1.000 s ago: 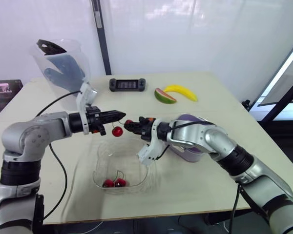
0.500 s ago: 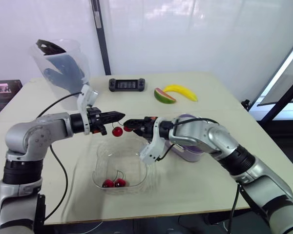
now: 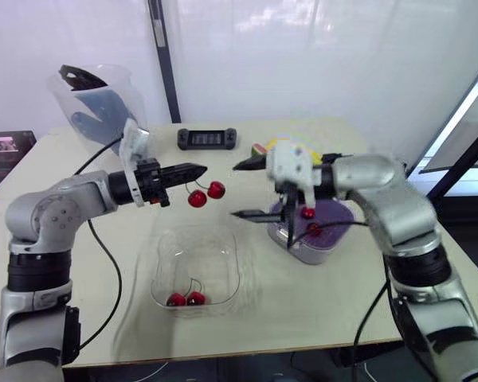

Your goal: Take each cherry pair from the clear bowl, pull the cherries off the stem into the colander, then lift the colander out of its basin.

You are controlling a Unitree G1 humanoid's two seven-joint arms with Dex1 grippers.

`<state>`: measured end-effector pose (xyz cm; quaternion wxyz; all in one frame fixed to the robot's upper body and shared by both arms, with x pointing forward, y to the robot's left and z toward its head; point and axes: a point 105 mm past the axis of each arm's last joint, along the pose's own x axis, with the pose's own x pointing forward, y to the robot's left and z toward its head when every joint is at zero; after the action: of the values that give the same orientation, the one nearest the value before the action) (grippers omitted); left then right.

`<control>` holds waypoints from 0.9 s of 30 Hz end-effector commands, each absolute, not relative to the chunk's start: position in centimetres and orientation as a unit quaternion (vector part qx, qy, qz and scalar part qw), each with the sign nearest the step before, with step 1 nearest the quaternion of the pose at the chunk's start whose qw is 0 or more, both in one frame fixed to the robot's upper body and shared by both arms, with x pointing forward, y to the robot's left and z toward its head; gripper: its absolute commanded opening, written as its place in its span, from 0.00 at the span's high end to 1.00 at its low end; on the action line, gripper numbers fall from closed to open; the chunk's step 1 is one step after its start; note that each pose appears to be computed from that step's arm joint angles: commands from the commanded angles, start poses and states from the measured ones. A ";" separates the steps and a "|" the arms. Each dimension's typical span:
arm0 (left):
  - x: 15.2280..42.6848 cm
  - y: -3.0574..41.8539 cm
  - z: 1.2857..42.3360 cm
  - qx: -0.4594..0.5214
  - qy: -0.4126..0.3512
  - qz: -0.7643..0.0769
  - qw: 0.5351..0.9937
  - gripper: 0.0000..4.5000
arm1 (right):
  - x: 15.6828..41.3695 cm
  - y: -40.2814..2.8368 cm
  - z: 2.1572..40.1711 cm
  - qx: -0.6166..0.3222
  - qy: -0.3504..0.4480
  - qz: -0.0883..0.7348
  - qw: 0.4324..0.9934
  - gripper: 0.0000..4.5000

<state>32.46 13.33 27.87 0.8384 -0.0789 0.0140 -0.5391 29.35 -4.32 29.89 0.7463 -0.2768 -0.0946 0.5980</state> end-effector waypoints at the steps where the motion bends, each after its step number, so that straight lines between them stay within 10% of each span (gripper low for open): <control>1: 30.8 12.7 29.0 -0.068 -0.010 -0.575 0.815 1.00 | 27.8 -4.1 30.5 -0.182 -0.044 0.650 0.736 0.01; 11: 28.7 11.3 29.0 -0.064 -0.008 -0.622 0.780 1.00 | 29.5 -3.4 28.4 -0.193 -0.004 0.630 0.752 0.01; 17: 28.8 11.4 29.1 -0.066 -0.012 -0.612 0.788 1.00 | 29.4 -3.2 28.1 -0.194 0.012 0.637 0.746 0.51; 27: 28.8 11.6 29.2 -0.065 -0.020 -0.613 0.787 1.00 | 29.2 -2.9 27.9 -0.199 0.025 0.646 0.736 0.51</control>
<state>29.38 11.53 27.96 0.7908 -0.0790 0.0074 -0.6069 29.55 -3.05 26.95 0.7399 -0.1910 0.0432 0.6436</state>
